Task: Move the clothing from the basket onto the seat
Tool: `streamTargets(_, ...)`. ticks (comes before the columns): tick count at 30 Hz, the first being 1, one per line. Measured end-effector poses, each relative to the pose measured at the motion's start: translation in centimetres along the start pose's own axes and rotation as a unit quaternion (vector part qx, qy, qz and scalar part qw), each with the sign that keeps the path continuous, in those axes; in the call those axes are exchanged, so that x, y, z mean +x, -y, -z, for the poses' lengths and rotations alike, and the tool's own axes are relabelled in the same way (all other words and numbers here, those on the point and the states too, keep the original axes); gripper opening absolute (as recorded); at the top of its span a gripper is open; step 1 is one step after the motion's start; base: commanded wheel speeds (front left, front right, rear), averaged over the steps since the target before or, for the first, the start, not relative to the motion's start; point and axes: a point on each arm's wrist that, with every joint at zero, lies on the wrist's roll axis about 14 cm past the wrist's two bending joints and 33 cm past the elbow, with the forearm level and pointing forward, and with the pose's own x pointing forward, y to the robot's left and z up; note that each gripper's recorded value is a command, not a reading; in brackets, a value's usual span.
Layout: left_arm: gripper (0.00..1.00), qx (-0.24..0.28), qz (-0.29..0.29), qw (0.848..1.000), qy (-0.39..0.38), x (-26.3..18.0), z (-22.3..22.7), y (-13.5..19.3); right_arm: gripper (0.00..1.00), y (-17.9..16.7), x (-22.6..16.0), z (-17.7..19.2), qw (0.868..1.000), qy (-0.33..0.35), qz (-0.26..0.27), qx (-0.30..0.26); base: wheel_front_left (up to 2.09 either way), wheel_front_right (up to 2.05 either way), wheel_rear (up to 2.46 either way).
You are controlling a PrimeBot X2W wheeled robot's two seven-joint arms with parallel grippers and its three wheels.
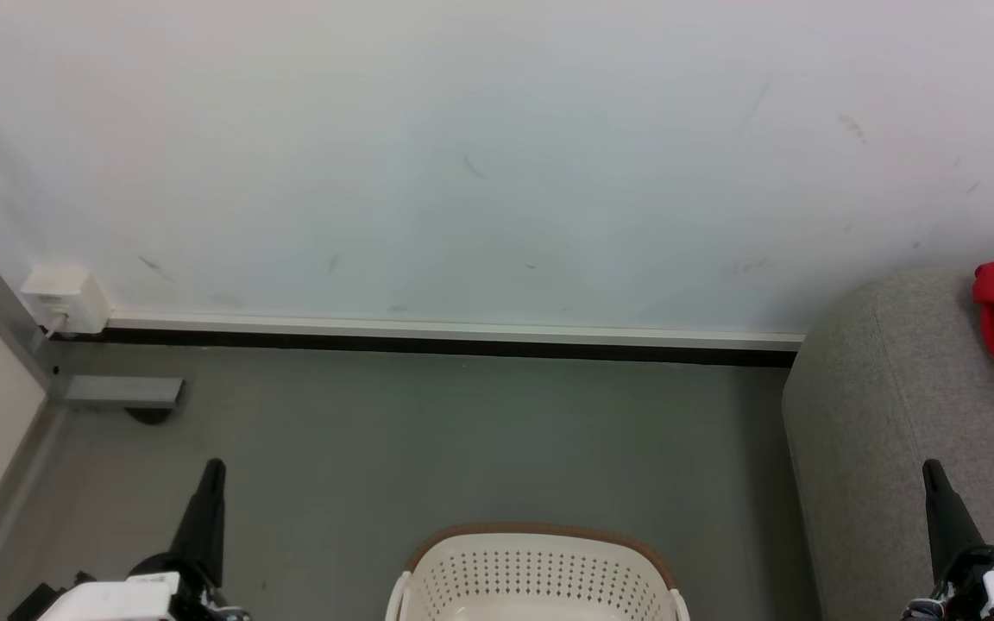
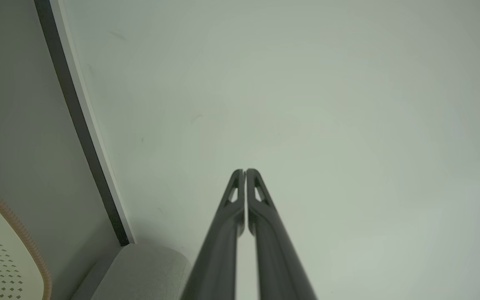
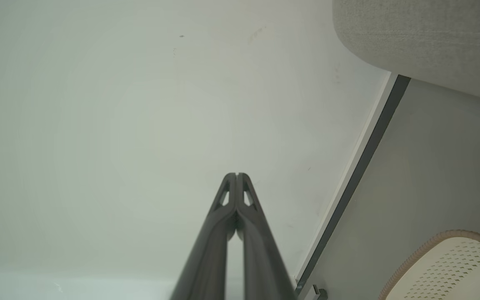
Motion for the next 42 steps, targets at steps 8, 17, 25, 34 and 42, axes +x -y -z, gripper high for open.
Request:
streamTargets(8, 0.00, 0.000, 0.000, 1.000, 0.000, 0.00, 0.00, 0.00, 0.00, 0.00, 0.00, 0.00, 1.000, 0.000, 0.000, 0.000, 0.00, 0.00, 0.00)
streamTargets(17, 0.00, 0.000, 0.000, 1.000, 0.000, 0.00, 0.00, 0.00, 0.00, 0.00, 0.00, 0.00, 1.000, 0.000, 0.000, 0.000, 0.00, 0.00, 0.00)
streamTargets(25, 0.00, 0.000, 0.000, 1.000, 0.000, 0.00, 0.00, 0.00, 0.00, 0.00, 0.00, 0.00, 1.000, 0.000, 0.000, 0.000, 0.00, 0.00, 0.00)
streamTargets(34, 0.00, 0.000, 0.000, 1.000, 0.000, 0.00, 0.00, 0.00, 0.00, 0.00, 0.00, 0.00, 1.000, 0.000, 0.000, 0.000, 0.00, 0.00, 0.00)
streamTargets(42, 0.00, 0.000, 0.000, 1.000, 0.000, 0.00, 0.00, 0.00, 0.00, 0.00, 0.00, -0.01, 1.000, 0.000, 0.000, 0.000, 0.00, 0.00, 0.00)
